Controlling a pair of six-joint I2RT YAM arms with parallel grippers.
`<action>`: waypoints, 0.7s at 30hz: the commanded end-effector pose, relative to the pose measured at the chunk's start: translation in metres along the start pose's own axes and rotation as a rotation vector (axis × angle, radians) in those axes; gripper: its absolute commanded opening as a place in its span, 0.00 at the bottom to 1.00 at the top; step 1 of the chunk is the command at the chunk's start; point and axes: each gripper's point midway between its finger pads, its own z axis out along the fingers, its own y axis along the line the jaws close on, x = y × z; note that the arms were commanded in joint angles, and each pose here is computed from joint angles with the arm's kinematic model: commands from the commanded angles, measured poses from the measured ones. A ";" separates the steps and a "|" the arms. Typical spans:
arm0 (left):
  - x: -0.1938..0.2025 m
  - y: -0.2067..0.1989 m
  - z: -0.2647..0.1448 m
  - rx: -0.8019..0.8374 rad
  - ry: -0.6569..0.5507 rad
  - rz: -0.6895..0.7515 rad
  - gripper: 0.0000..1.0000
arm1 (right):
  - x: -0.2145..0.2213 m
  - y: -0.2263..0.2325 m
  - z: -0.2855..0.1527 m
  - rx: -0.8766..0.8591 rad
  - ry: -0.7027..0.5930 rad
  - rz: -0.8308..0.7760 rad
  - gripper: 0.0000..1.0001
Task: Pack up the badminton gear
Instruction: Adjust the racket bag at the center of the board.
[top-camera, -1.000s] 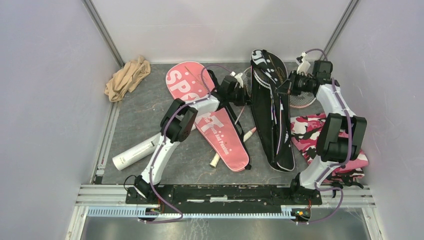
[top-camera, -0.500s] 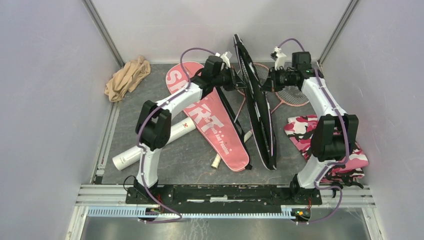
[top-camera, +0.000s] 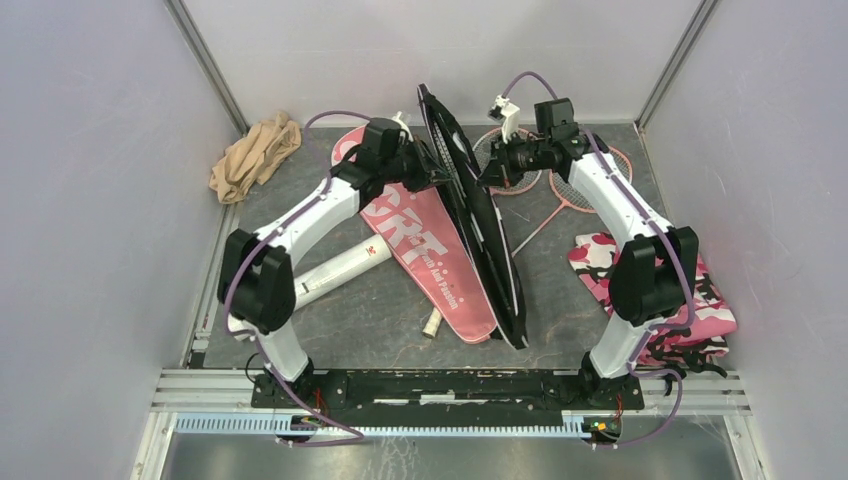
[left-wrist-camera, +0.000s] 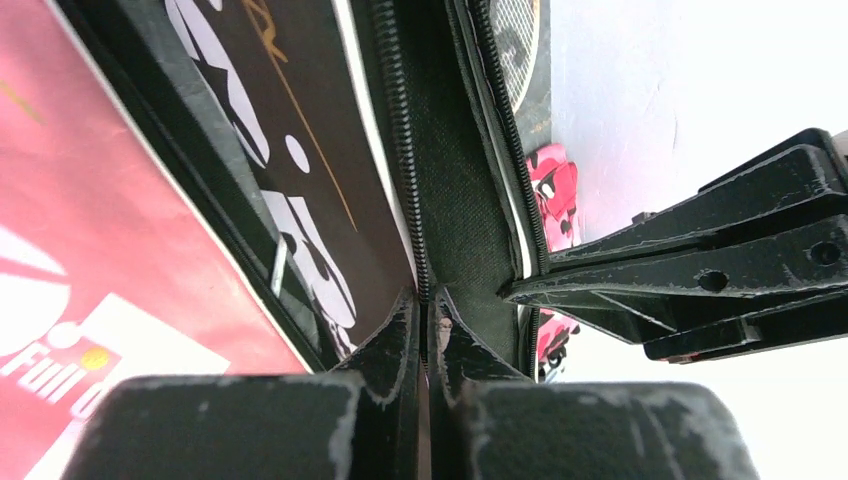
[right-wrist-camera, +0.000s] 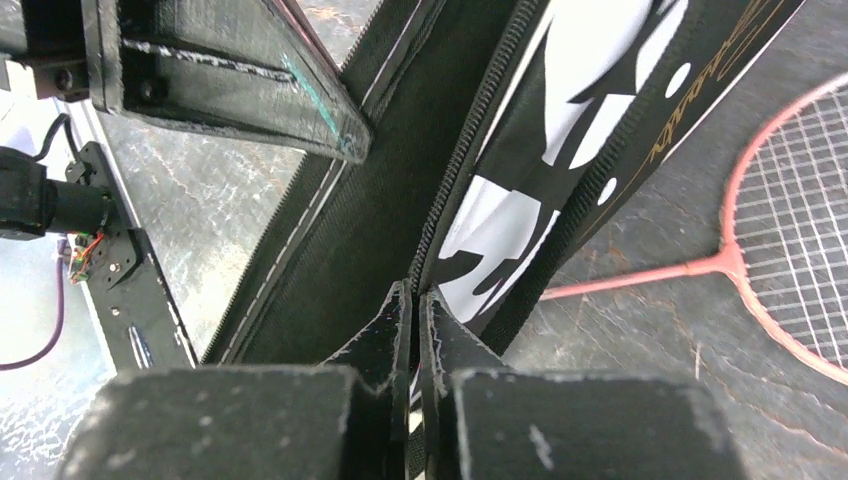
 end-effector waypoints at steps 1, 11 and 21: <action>-0.035 -0.012 -0.031 -0.004 -0.171 -0.018 0.02 | -0.017 0.023 0.006 -0.096 -0.022 -0.092 0.05; -0.024 0.001 -0.003 -0.017 -0.137 -0.042 0.02 | 0.012 0.021 0.014 -0.100 0.023 -0.059 0.31; -0.013 0.005 0.008 -0.042 -0.111 -0.037 0.02 | 0.022 0.030 0.011 -0.122 -0.009 -0.035 0.70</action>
